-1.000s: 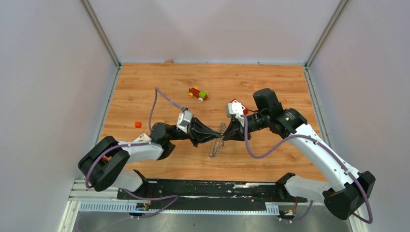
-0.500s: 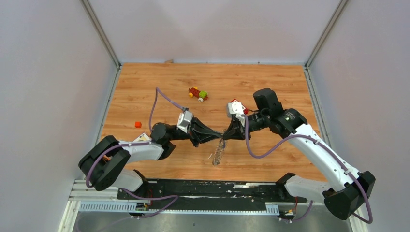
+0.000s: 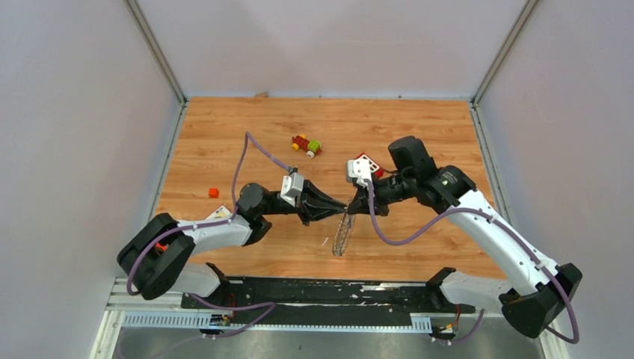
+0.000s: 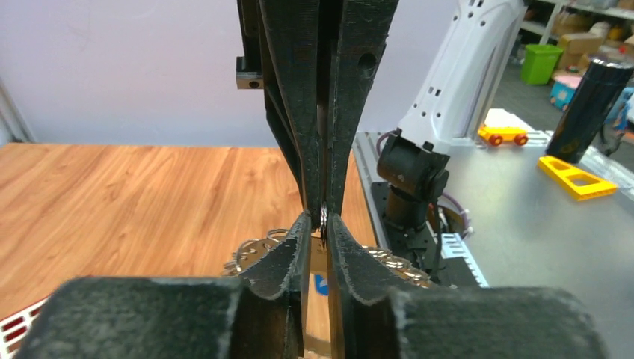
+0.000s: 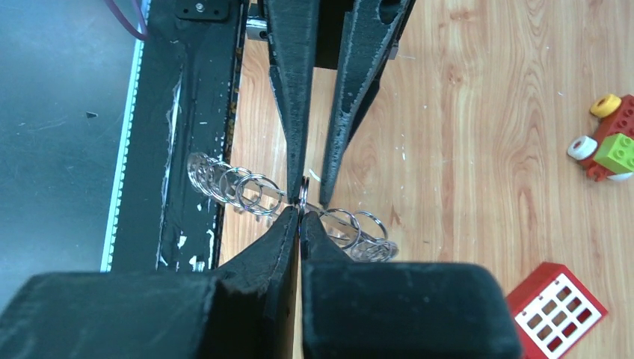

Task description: Put the keys on the keyring

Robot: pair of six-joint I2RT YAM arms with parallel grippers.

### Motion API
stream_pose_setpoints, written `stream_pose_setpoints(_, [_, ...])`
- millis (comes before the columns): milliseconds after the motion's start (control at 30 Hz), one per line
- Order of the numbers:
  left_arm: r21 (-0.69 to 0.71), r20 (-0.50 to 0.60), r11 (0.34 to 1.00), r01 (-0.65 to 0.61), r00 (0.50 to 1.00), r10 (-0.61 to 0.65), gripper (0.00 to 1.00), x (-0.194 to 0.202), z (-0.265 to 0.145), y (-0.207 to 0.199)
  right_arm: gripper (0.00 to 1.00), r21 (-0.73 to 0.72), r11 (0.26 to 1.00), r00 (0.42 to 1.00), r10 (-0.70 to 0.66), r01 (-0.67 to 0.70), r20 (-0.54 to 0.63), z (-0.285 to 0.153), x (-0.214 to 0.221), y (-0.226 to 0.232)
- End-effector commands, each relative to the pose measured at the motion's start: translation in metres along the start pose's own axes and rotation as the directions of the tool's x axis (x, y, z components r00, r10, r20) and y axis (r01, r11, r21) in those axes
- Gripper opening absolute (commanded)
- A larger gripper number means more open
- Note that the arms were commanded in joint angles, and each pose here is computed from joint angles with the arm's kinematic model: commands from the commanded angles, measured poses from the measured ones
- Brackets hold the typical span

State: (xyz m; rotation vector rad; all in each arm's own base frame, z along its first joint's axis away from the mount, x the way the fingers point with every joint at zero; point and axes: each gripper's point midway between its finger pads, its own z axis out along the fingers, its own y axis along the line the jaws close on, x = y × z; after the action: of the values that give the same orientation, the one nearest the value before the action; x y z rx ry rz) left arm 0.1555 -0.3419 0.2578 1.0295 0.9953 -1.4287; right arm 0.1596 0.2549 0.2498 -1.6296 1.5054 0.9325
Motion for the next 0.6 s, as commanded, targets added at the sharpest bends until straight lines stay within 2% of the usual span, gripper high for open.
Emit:
stream_pose_setpoints(0, [-0.006, -0.055, 0.992, -0.123, 0.991, 0.122, 0.25, -0.008, 0.005, 0.01, 0.0, 0.041, 0.999, 0.998, -0.012, 0.014, -0.063, -0.011, -0.008, -0.006])
stream_pose_setpoints(100, [0.002, -0.088, 0.99, -0.14, 0.986, 0.139, 0.33, -0.006, 0.006, 0.012, 0.0, 0.024, 1.0, 0.994, 0.01, -0.007, -0.105, -0.011, -0.005, -0.004])
stream_pose_setpoints(267, [0.025, -0.12, 0.989, -0.148, 0.981, 0.15, 0.39, 0.0, 0.007, 0.013, 0.0, 0.0, 0.999, 0.987, 0.044, -0.045, -0.156, -0.008, 0.001, -0.004])
stream_pose_setpoints(400, [0.044, -0.124, 0.989, -0.138, 0.982, 0.142, 0.4, 0.002, 0.008, 0.01, 0.0, -0.004, 0.999, 0.982, 0.048, -0.05, -0.181, -0.006, 0.001, -0.005])
stream_pose_setpoints(567, [0.054, -0.123, 0.99, -0.132, 0.983, 0.137, 0.37, 0.002, 0.008, 0.008, 0.0, -0.011, 0.998, 0.979, 0.052, -0.055, -0.199, -0.002, 0.003, -0.006])
